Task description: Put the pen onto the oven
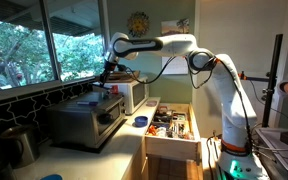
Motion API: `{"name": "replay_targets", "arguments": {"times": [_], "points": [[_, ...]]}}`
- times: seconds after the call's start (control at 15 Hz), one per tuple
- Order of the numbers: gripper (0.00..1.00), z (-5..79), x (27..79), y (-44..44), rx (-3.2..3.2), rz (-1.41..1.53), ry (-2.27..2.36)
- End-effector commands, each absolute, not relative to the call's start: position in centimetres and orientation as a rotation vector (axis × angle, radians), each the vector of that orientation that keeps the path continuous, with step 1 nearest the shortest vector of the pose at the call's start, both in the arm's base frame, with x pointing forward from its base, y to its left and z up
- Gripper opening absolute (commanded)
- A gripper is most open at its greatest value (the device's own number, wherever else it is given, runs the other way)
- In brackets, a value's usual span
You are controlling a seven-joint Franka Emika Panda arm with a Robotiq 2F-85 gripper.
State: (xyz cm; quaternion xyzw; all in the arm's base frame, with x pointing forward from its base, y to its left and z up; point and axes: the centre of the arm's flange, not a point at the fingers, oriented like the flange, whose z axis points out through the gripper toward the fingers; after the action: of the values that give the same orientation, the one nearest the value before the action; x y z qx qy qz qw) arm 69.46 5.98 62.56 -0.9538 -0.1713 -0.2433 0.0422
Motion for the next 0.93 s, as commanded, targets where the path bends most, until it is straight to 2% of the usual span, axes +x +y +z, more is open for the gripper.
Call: {"name": "replay_targets", "arguments": {"times": [0.0,0.4,0.87], "points": [[0.04,61.5,70.4,6.5,-2.948,-0.740,-0.451],[0.04,58.4,76.8,8.8,-2.924,-0.561,-0.110],[0.04,58.3,78.5,10.5,-2.919,-0.439,-0.122]]}}
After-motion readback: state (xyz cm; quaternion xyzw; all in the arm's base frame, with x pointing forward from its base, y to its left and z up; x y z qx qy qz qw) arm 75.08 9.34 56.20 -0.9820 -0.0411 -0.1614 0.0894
